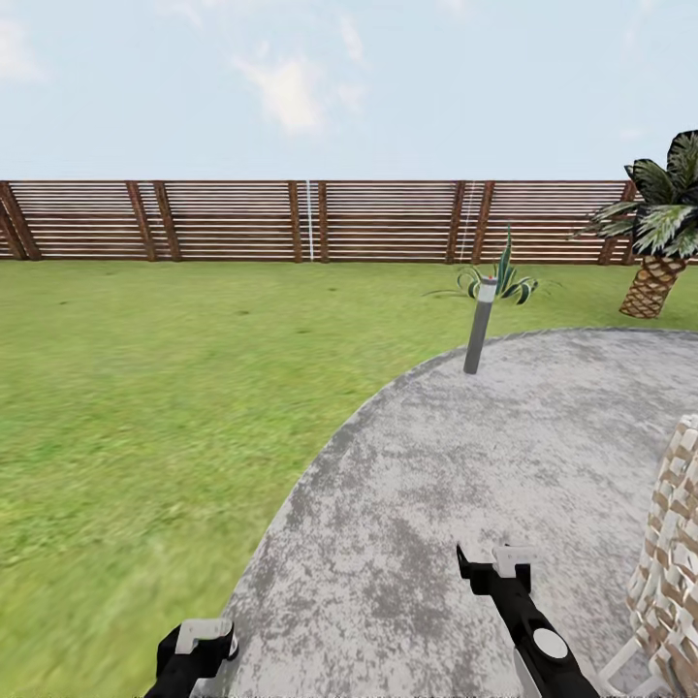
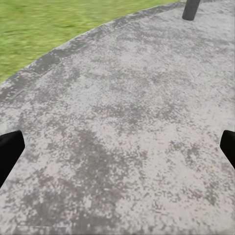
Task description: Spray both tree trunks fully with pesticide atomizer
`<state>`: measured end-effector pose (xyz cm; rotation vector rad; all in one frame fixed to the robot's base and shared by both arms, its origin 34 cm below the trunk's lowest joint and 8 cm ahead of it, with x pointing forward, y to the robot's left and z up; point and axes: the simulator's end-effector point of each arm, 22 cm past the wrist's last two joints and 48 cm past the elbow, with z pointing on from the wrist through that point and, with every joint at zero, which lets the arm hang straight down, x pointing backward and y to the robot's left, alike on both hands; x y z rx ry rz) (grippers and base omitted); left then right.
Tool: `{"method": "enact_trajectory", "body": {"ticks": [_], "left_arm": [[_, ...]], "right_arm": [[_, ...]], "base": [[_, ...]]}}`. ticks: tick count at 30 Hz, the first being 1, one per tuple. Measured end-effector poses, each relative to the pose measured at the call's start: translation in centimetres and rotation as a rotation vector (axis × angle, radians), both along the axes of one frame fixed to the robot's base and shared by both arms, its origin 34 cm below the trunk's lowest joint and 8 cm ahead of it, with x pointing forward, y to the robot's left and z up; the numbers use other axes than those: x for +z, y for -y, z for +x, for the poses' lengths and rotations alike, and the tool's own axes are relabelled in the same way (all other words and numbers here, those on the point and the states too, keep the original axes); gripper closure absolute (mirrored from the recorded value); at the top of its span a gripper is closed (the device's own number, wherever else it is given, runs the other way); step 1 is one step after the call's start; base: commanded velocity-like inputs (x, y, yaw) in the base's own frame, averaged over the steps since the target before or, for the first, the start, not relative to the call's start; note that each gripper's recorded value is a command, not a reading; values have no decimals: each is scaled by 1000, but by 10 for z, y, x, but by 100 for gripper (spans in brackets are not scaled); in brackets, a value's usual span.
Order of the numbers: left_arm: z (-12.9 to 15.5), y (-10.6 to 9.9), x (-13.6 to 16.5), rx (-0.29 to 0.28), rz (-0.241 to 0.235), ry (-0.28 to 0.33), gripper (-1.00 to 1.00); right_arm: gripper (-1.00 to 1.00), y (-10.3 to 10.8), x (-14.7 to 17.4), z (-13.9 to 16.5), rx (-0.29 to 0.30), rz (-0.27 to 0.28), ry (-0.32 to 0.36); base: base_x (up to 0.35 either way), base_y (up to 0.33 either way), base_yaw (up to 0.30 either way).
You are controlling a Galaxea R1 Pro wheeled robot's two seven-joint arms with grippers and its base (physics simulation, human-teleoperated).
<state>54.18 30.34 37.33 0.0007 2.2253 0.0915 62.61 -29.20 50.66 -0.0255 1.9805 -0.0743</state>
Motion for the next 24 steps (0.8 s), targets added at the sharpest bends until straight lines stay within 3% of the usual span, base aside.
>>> {"method": "enact_trajectory", "body": {"ticks": [2, 4, 7, 24], "left_arm": [[0, 0, -3, -1, 1, 10, -100], [3, 0, 3, -4, 3, 76, -100], [2, 0, 0, -5, 3, 105, -100], [-6, 0, -36, -6, 3, 115, -100]], "right_arm": [[-100, 0, -5, -1, 0, 0, -1], [-100, 0, -9, -2, 0, 0, -2], [-100, 0, -16, -4, 0, 0, -1], [-100, 0, -53, -12, 0, 0, 0]], "base": [[0, 0, 0], [0, 0, 0], [0, 0, 0], [0, 0, 0]]}}
